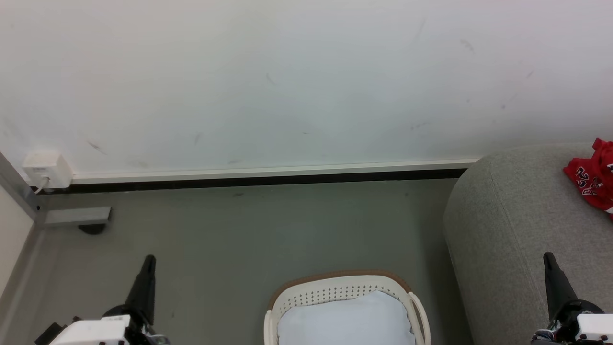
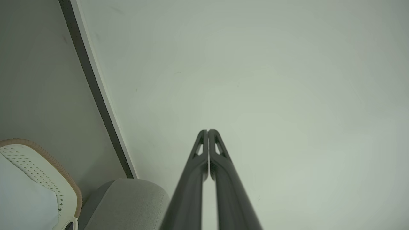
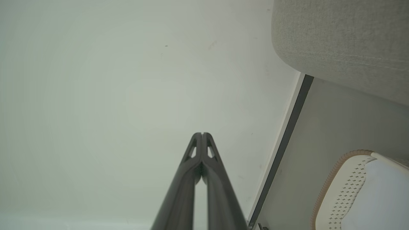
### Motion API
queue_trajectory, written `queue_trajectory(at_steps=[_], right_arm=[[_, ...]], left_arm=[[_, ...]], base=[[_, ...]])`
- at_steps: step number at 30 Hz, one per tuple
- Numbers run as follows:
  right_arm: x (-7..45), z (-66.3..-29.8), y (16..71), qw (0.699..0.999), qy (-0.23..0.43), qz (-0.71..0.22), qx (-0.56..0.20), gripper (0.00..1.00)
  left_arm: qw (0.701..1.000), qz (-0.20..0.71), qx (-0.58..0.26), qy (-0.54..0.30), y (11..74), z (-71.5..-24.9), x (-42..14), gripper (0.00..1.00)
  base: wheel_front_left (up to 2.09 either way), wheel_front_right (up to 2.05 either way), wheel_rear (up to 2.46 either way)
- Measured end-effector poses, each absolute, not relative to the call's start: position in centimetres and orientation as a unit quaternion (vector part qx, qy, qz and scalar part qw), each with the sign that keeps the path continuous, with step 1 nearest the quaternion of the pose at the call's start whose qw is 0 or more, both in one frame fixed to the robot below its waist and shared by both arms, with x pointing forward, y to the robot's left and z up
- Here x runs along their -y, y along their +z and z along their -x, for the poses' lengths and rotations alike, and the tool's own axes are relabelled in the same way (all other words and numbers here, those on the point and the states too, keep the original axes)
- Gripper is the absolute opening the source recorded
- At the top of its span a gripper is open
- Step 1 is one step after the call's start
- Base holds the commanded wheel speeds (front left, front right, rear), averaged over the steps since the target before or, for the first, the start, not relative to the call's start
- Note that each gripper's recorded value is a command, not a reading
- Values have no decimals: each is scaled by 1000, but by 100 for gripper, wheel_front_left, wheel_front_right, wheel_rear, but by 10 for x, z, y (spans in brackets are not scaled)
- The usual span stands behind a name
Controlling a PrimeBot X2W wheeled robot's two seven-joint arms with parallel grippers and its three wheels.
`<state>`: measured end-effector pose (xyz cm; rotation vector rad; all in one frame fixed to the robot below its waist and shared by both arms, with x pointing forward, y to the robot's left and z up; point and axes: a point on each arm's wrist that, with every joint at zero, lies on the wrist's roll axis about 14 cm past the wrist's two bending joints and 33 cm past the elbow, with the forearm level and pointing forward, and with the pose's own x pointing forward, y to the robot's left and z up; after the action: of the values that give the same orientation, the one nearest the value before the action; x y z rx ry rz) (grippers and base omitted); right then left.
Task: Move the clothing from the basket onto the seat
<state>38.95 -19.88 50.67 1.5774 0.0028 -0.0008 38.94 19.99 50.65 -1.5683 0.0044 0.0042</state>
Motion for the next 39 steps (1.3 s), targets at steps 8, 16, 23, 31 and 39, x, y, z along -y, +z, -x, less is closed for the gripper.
queue_trajectory(at_steps=[8,16,23,31,39], right_arm=[[199,-390,507,705,0,-710,-1,0],[199,-390,507,705,0,-710,-1,0],[199,-390,507,705,0,-710,-1,0],[199,-390,507,705,0,-710,-1,0],[199,-390,507,705,0,-710,-1,0]], left_arm=[[708,706,-2,2,506,-389,-200,0],[708,706,-2,2,506,-389,-200,0],[708,706,-2,2,506,-389,-200,0],[708,706,-2,2,506,-389,-200,0],[708,706,-2,2,506,-389,-200,0]], base=[[0,0,0],[0,0,0],[0,0,0],[0,0,0],[0,0,0]])
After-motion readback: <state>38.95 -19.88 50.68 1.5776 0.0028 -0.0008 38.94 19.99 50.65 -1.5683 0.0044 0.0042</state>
